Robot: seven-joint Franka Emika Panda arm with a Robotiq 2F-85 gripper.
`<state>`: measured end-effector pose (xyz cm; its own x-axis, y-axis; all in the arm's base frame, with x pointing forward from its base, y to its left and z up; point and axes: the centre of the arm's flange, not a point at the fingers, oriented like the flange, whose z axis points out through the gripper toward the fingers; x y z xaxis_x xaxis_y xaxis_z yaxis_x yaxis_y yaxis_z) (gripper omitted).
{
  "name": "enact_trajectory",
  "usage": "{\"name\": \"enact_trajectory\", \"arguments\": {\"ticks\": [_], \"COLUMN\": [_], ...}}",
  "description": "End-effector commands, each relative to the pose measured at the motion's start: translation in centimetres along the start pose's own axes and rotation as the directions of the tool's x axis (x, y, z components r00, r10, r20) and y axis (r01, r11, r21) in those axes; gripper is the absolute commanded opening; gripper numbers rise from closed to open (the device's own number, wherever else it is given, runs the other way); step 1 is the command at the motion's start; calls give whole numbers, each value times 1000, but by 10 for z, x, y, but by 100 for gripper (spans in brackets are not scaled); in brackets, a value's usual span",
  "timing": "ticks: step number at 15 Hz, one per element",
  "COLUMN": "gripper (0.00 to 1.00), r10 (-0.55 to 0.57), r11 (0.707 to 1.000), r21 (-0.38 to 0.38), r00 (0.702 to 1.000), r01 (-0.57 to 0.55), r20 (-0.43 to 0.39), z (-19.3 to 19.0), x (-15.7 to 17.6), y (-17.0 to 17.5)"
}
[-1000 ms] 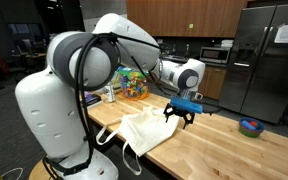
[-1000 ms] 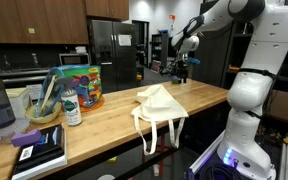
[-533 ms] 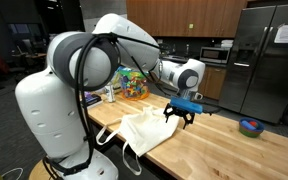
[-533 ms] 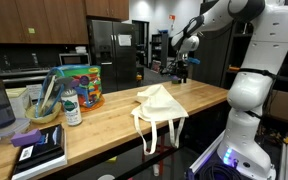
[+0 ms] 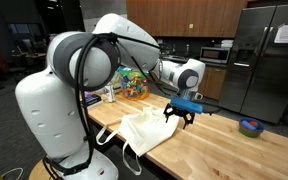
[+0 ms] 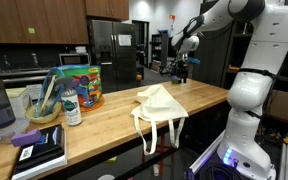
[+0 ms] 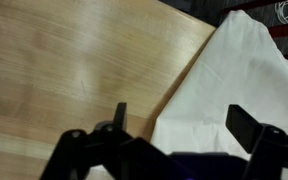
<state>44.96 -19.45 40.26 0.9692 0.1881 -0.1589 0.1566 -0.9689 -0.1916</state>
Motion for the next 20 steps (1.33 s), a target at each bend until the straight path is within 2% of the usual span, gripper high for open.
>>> {"name": "enact_trajectory", "arguments": {"ticks": [1, 8, 12, 20], "gripper": [100, 100, 100, 100], "r10": [0, 0, -11, -128], "r11": [1000, 1000, 1000, 990], "r21": [0, 0, -4, -64], "r00": [1000, 1000, 1000, 990], "r01": [0, 0, 11, 124], "r20": [0, 0, -29, -56], "z": [0, 0, -6, -6], "x": [0, 0, -7, 26], "y": [0, 0, -9, -41]}}
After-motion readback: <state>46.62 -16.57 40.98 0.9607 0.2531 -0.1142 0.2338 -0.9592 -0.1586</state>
